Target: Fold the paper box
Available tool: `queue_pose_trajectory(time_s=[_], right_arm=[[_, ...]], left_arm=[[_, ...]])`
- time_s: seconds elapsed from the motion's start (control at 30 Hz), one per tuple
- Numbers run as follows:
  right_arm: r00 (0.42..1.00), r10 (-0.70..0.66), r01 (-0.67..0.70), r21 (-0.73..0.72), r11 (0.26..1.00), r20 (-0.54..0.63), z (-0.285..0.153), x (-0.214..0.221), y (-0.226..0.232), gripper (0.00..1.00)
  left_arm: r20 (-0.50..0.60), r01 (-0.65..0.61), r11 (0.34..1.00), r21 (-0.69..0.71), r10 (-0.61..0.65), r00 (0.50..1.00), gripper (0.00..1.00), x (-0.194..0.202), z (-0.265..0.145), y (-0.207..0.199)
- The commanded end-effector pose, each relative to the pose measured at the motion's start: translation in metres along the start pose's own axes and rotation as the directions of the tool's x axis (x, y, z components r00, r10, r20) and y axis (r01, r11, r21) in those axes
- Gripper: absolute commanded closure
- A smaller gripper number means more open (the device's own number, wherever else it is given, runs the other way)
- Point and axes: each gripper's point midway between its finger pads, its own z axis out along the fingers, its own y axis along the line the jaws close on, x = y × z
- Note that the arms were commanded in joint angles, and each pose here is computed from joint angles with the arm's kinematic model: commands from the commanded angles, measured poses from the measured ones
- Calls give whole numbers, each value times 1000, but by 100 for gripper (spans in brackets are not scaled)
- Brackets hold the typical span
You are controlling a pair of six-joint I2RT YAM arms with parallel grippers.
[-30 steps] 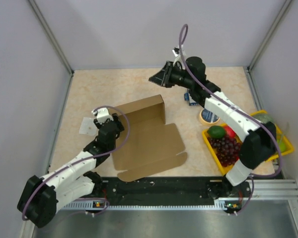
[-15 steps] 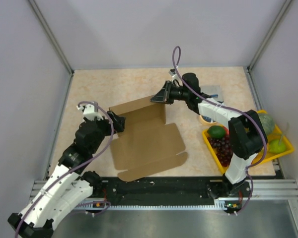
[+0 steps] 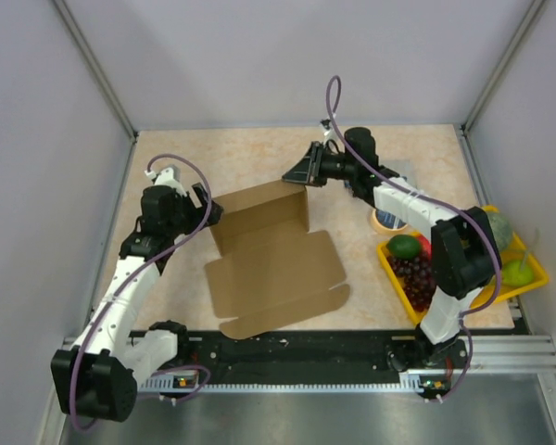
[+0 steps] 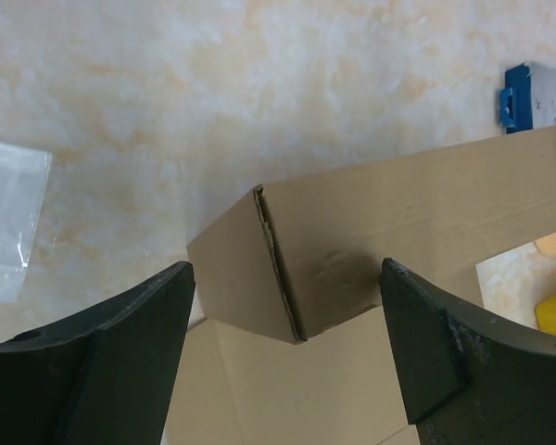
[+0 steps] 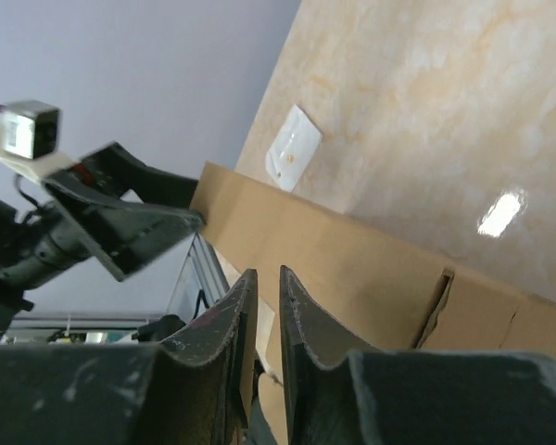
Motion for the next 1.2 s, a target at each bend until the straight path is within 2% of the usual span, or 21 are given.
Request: queue_pose_trajectory(time_s=[0.0, 0.1, 0.27, 0.3, 0.33, 0.37, 0.4, 0.43, 0.47, 0.5, 0.53, 0.6, 0.63, 0.67, 0.77, 0.8, 0.83, 0.9, 0.93, 1.07, 1.17], right_arm=[[991, -99, 104, -56, 993, 90, -19, -46, 29, 84], [995, -65, 67, -38, 997, 72, -13, -36, 4, 84], [998, -52, 50, 40, 998, 31, -11, -12, -24, 84], [997, -73, 72, 91, 993, 5, -20, -6, -27, 82], [993, -111, 103, 157, 982, 40, -28, -16, -27, 80], [989, -137, 124, 214, 969, 47, -37, -19, -29, 64], [977, -204, 180, 273, 945, 65, -58, -26, -19, 54], [978, -196, 147, 433, 890, 72, -79, -24, -42, 43], [974, -217, 151, 510, 847, 72, -96, -22, -51, 21], [959, -259, 153, 558, 815, 116, -122, -27, -40, 13], [964, -245, 117, 675, 729, 98, -145, -11, -68, 1], [954, -285, 135, 721, 679, 90, -176, 2, -65, 1], [970, -239, 117, 768, 630, 48, -191, 28, -82, 1], [976, -213, 105, 772, 627, 40, -197, 41, -84, 1], [999, -36, 12, 682, 731, 21, -200, 107, -77, 1], [999, 32, -23, 609, 793, -4, -194, 129, -67, 1], [996, 91, -59, 598, 799, -23, -198, 161, -75, 7], [989, 148, -116, 578, 808, -7, -199, 183, -75, 18], [988, 156, -117, 563, 818, -21, -199, 203, -78, 34], [978, 204, -140, 567, 812, -50, -191, 237, -91, 34], [970, 239, -166, 580, 798, -52, -181, 252, -107, 34]], left_arm=[[50, -13, 998, 67, 10, 999, 21, -14, 7, -6], [30, -16, 998, 68, 14, 999, 32, -4, 13, -1], [0, -23, 998, 54, 23, 1000, 35, 10, 18, 8], [9, -25, 998, 55, 25, 1000, 35, 8, 16, 7], [12, -28, 998, 53, 28, 1000, 34, 7, 16, 8], [19, -31, 998, 52, 30, 999, 33, 5, 15, 7], [17, -32, 998, 48, 31, 999, 32, 5, 14, 7], [22, -37, 998, 49, 36, 999, 29, 3, 13, 7], [20, -37, 998, 46, 36, 999, 28, 4, 13, 8], [24, -37, 998, 49, 36, 999, 27, 3, 11, 7], [26, -38, 998, 57, 37, 999, 25, 5, 10, 6], [41, -42, 997, 70, 39, 998, 21, 3, 6, 4], [44, -44, 996, 80, 40, 998, 19, 3, 5, 2], [46, -44, 995, 89, 40, 998, 16, 3, 4, 0], [69, -39, 992, 120, 31, 997, 11, -6, -5, -9], [89, -44, 990, 137, 32, 996, 10, -11, -11, -14], [105, -48, 987, 155, 31, 994, 10, -18, -16, -21], [120, -67, 974, 218, 41, 992, 10, -24, -27, -35], [131, -73, 967, 246, 41, 991, 10, -31, -32, -43], [95, -79, 910, 407, 43, 995, 12, -27, -53, -76], [80, -142, 849, 509, 117, 990, 16, -19, -72, -101]])
